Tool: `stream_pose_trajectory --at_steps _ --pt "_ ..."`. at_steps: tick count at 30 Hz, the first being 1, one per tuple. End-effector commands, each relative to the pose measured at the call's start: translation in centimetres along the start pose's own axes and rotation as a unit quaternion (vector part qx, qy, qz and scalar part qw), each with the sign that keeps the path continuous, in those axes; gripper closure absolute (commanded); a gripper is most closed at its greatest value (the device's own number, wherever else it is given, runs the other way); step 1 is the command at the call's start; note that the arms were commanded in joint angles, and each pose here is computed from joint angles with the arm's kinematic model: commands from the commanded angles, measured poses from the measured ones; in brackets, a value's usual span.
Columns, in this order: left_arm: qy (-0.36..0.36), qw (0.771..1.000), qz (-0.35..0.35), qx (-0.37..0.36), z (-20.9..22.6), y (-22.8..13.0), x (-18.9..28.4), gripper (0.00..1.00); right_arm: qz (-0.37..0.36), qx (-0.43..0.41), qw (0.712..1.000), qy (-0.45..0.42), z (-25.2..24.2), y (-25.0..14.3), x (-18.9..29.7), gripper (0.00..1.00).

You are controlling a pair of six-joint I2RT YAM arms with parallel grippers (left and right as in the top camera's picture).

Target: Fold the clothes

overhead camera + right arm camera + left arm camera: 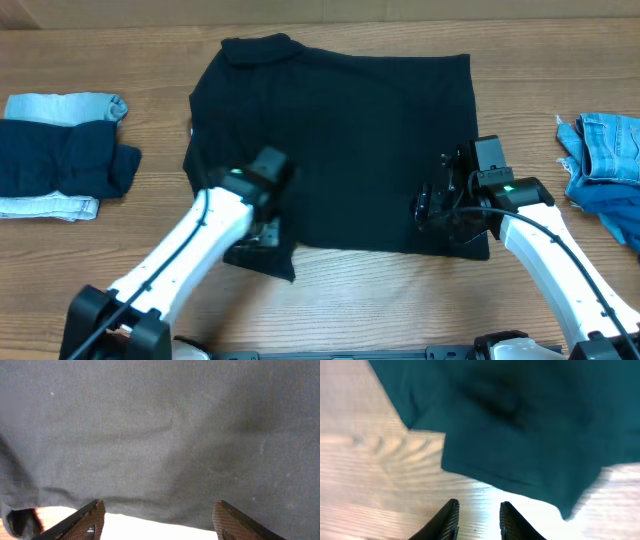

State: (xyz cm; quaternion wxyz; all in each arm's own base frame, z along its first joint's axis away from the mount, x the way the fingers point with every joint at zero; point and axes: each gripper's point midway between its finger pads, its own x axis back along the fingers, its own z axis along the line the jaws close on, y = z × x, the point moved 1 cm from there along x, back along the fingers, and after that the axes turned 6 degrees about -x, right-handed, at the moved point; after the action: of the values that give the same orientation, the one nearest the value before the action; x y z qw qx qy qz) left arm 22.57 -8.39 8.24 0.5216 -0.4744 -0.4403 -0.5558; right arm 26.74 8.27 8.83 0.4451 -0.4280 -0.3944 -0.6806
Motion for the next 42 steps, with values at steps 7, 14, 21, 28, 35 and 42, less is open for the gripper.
stream_pose_trajectory --at_steps 7,14,21,28,35,42 --pt "-0.121 0.98 0.042 0.155 2.0 -0.8 -5.8 0.56 0.011 0.005 1.0 -0.001 -0.2 -0.5 -0.1 0.24" --pt "-0.129 0.986 0.004 0.11 4.6 0.4 -6.9 0.35 0.009 0.007 1.0 0.0 -0.1 -0.4 -0.2 0.25" --pt "-0.193 0.981 0.004 0.024 2.7 -1.5 -8.6 0.39 0.006 0.008 1.0 0.001 -0.1 -0.2 -0.2 0.25" --pt "-0.218 0.975 0.005 0.034 1.9 -1.9 -8.9 0.96 0.005 0.008 1.0 0.0 -0.1 -0.2 -0.2 0.26" --pt "-0.242 0.968 -0.035 0.055 2.5 1.5 -1.6 0.96 0.005 0.008 1.0 0.0 -0.1 -0.2 -0.2 0.26" --pt "-0.237 0.956 -0.15 0.087 4.3 7.6 5.6 0.96 0.014 -0.005 1.0 -0.005 -0.3 -0.5 -0.3 0.26"
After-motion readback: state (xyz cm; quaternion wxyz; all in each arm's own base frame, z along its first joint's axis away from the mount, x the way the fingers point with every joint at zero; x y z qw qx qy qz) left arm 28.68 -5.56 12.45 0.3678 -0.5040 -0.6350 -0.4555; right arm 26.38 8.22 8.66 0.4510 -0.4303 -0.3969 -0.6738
